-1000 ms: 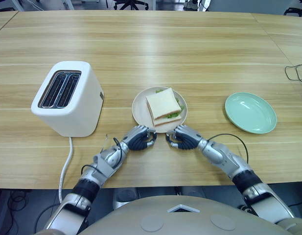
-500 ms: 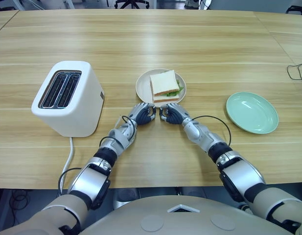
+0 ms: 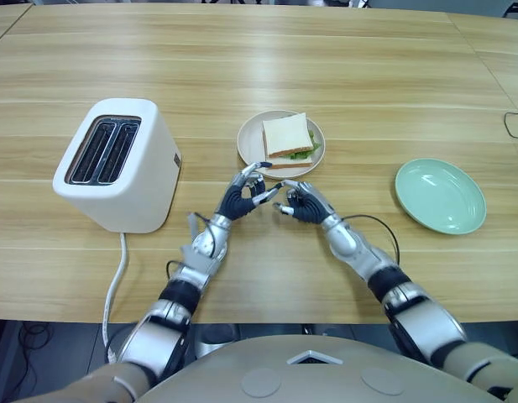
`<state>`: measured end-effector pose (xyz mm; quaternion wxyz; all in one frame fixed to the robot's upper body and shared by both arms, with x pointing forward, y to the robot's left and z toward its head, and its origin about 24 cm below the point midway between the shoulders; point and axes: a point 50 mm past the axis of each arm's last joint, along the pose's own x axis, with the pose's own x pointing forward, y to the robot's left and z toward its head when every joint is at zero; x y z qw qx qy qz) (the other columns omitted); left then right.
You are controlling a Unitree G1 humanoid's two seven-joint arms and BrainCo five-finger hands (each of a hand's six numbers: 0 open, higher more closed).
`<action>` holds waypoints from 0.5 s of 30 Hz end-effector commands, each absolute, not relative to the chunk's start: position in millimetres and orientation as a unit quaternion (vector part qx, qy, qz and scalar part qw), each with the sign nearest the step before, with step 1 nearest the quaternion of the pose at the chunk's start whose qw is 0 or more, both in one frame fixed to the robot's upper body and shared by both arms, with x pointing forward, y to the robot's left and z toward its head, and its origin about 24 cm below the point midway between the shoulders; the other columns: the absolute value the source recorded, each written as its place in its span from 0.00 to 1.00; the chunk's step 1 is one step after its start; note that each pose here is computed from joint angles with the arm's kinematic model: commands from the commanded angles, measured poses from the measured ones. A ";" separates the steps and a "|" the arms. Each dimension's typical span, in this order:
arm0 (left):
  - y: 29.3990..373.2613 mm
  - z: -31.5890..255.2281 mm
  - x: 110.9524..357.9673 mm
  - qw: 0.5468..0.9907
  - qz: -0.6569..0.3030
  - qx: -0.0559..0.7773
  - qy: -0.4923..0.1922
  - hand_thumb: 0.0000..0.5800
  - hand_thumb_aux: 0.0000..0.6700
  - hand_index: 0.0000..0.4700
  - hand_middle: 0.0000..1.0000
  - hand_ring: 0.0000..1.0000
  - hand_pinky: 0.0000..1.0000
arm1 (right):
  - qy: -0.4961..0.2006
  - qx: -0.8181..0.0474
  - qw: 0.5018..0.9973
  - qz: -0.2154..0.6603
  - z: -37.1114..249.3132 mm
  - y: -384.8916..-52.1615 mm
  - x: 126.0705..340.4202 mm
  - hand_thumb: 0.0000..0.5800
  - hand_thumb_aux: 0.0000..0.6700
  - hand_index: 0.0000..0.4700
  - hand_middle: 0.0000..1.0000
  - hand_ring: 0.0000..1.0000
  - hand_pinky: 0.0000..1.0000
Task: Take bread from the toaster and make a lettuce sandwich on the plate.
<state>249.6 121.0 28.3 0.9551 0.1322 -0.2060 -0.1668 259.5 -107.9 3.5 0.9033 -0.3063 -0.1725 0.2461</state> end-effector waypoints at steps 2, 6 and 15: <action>150.0 83.6 252.3 0.948 -0.076 0.072 -0.300 0.00 0.00 0.00 0.00 0.00 0.00 | -0.276 -0.226 0.926 0.124 66.1 -134.6 268.3 0.00 0.00 0.00 0.00 0.00 0.00; 160.7 98.8 262.6 0.945 -0.004 0.074 -0.319 0.00 0.00 0.00 0.00 0.00 0.00 | -0.292 -0.206 0.934 0.013 83.9 -152.8 281.9 0.00 0.00 0.00 0.00 0.00 0.00; 152.6 76.9 283.4 0.959 0.053 0.077 -0.268 0.00 0.00 0.00 0.00 0.00 0.00 | -0.247 -0.189 0.948 -0.072 67.0 -136.1 301.3 0.00 0.00 0.00 0.00 0.00 0.00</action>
